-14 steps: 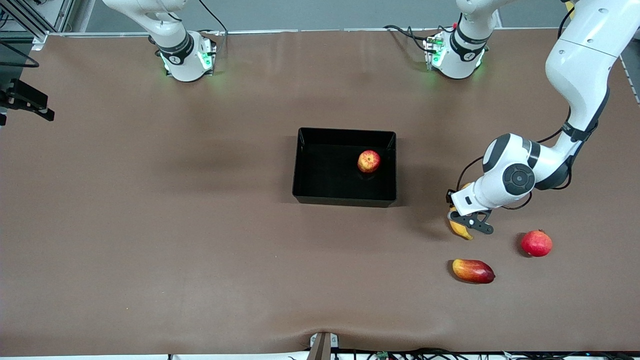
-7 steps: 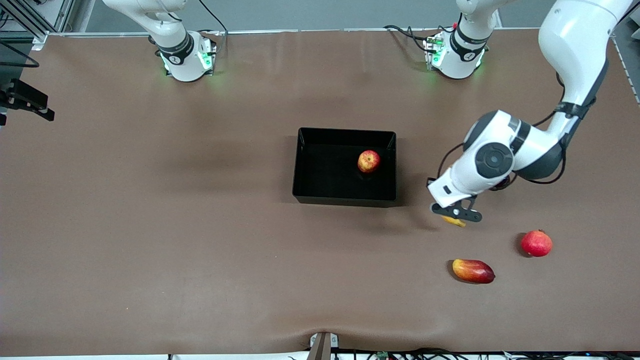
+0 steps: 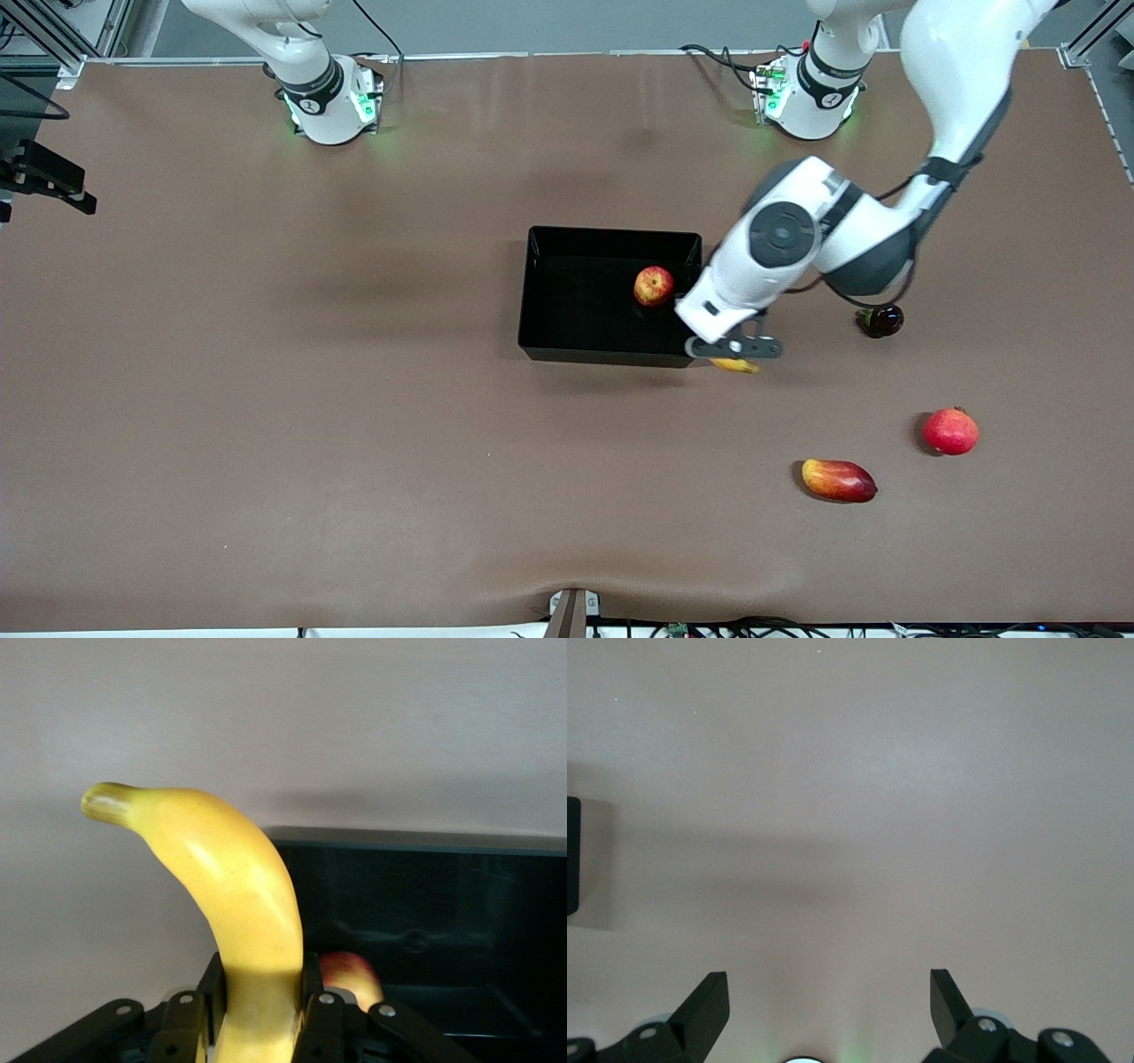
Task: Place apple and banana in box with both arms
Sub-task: 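Lift the banana and carry it over the box with the left gripper, then lower the banana into the box beside the apple and open the left gripper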
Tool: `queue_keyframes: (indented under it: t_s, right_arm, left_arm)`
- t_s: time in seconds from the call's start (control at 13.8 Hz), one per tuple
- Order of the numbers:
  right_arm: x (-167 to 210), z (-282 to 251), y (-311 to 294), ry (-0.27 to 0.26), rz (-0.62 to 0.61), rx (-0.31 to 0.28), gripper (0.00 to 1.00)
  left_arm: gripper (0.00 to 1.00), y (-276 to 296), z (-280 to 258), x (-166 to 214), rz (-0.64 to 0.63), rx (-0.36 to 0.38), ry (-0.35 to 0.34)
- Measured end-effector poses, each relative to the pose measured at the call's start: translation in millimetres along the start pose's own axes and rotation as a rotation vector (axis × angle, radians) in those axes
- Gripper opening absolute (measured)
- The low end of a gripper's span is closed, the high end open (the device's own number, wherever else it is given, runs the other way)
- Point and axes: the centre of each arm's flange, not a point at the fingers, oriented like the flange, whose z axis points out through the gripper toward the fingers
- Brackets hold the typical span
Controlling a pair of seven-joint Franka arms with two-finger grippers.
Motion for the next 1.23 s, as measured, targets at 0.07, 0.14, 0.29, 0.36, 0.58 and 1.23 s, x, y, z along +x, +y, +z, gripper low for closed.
queue_keyframes:
  t_s: [0.07, 0.14, 0.29, 0.36, 0.58, 1.23]
  right_arm:
    - [0.0, 0.0, 0.1, 0.0, 0.0, 0.0, 1.0]
    - [0.0, 0.0, 0.2, 0.0, 0.0, 0.0, 1.0]
    - [-0.1, 0.0, 0.3, 0.0, 0.001, 0.0, 1.0]
    - [-0.1, 0.0, 0.5, 0.0, 0.001, 0.0, 1.0]
    - [-0.1, 0.0, 0.7, 0.0, 0.001, 0.0, 1.0]
    - [-0.2, 0.1, 1.0, 0.0, 0.002, 0.0, 1.0]
  left_arm:
    - [0.37, 18.7, -0.1, -5.9, -0.017, -0.01, 0.0]
    - [0.37, 36.1, 0.8, -11.8, -0.032, -0.02, -0.003]
    - [0.37, 67.7, 9.0, -25.4, -0.056, -0.032, -0.021]
    - [0.37, 81.7, 16.8, -33.4, -0.06, -0.032, -0.036]
    - [0.37, 113.6, 41.2, -45.5, -0.048, -0.012, -0.052]
    - [0.37, 157.4, 77.9, -44.5, -0.072, 0.019, -0.007]
